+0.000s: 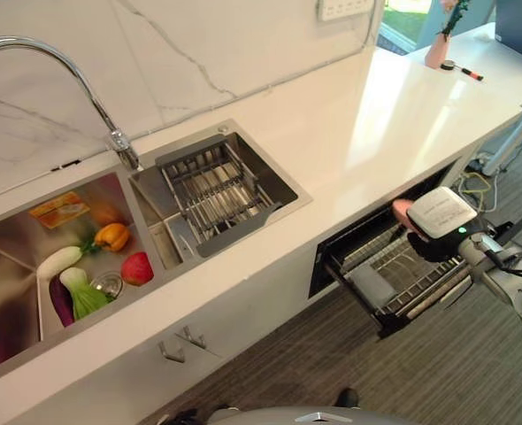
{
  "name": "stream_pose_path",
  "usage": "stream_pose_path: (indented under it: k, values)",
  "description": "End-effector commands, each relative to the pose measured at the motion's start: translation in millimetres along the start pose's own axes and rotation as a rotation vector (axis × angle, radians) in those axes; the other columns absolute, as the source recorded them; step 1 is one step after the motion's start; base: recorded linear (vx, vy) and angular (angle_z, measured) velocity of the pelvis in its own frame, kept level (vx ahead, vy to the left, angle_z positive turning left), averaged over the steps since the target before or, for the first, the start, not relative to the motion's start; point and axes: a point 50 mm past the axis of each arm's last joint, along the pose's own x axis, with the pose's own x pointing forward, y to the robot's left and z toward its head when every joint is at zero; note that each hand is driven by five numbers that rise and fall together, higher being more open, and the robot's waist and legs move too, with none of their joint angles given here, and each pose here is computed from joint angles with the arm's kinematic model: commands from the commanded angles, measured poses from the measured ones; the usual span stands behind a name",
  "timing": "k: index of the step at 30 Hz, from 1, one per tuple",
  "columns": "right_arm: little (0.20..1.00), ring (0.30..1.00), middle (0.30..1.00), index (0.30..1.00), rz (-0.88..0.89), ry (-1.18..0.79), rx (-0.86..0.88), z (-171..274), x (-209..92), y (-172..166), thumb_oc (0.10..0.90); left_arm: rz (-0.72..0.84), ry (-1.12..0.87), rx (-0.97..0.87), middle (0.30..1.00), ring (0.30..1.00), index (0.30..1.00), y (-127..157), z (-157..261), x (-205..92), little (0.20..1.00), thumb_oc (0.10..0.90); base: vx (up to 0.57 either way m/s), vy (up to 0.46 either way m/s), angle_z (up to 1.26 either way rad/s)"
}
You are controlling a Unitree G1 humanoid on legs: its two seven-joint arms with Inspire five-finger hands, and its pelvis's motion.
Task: Place the dishes in the dishwasher.
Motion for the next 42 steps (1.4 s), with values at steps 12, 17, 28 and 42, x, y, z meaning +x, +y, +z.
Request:
stream_pose_path:
  k: [12,17,28,42]
  values:
    - [0.300,0.300,0.300,0.300,-0.048,0.307,-0.002,-51,22,-8,0.400,-0.099,-0.055,0.078,0.900,0.900,0.900,-26,14,1,0.900,0.800,-0.07,0.014,0.00]
    - [0.300,0.300,0.300,0.300,-0.107,0.367,0.020,-61,42,-28,0.400,-0.098,-0.148,0.059,0.900,0.900,0.900,-32,42,1,0.900,0.800,-0.18,0.028,0.01]
    - [0.300,0.300,0.300,0.300,-0.304,0.464,0.107,-71,67,-73,0.400,-0.093,-0.295,0.030,0.900,0.900,0.900,-43,87,-2,0.900,0.800,-0.09,0.020,0.03]
    - [0.900,0.900,0.900,0.900,-0.454,0.600,0.378,-81,64,-84,0.800,-0.081,-0.308,-0.010,0.900,0.900,0.900,-40,92,-3,0.900,0.800,-0.02,0.008,0.07]
